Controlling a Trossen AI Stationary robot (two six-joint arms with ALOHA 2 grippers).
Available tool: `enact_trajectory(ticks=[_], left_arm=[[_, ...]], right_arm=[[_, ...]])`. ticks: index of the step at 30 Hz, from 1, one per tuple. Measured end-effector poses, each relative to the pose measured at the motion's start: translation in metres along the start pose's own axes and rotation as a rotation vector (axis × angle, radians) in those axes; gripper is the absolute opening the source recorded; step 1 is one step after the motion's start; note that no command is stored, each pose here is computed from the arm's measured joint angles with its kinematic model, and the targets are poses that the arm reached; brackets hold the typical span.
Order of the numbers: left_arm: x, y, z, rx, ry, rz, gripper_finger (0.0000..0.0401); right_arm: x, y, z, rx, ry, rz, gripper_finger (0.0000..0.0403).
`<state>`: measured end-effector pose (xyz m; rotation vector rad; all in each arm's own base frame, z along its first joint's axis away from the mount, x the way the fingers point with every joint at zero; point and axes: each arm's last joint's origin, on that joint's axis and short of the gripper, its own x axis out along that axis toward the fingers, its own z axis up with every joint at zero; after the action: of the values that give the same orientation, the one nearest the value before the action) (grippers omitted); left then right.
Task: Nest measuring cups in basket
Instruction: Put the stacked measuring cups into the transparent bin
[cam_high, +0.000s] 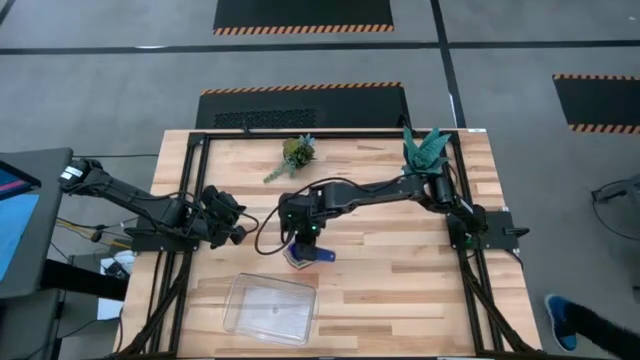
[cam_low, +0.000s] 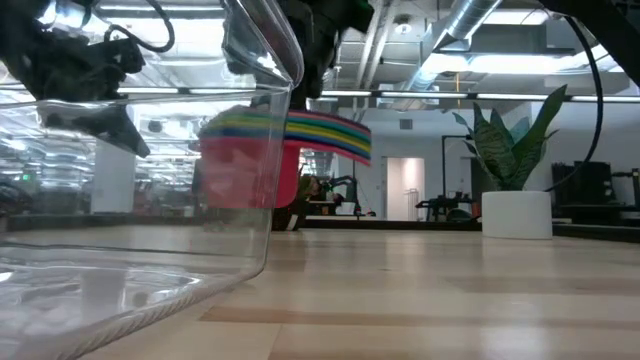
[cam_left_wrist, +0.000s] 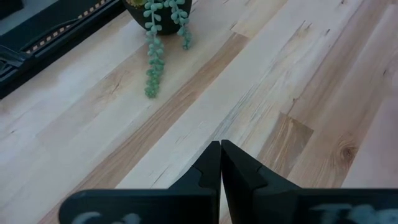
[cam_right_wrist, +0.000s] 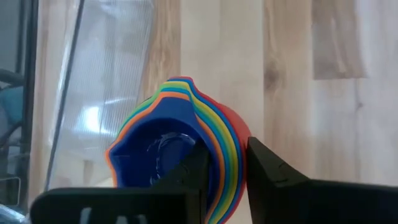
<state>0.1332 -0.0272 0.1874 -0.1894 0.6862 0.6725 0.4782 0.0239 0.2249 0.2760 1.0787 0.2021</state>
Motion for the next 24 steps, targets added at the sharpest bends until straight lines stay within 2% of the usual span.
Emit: enact_trajectory(ticks=[5, 17, 24], left_arm=[[0.0, 0.0, 0.0, 0.0, 0.0, 0.001, 0.0], [0.0, 0.0, 0.0, 0.001, -0.003, 0.004, 0.0], [0.0, 0.0, 0.0, 0.002, -0.003, 0.005, 0.0]], right_arm=[[-0.018, 0.011, 0.006, -0.013, 0.027, -0.051, 0.0077], [-0.065, 0.071, 0.025, -0.094, -0.063, 0.011, 0.0077], [-0.063, 0.106, 0.025, -0.122, -0.146, 0.038, 0.0077]])
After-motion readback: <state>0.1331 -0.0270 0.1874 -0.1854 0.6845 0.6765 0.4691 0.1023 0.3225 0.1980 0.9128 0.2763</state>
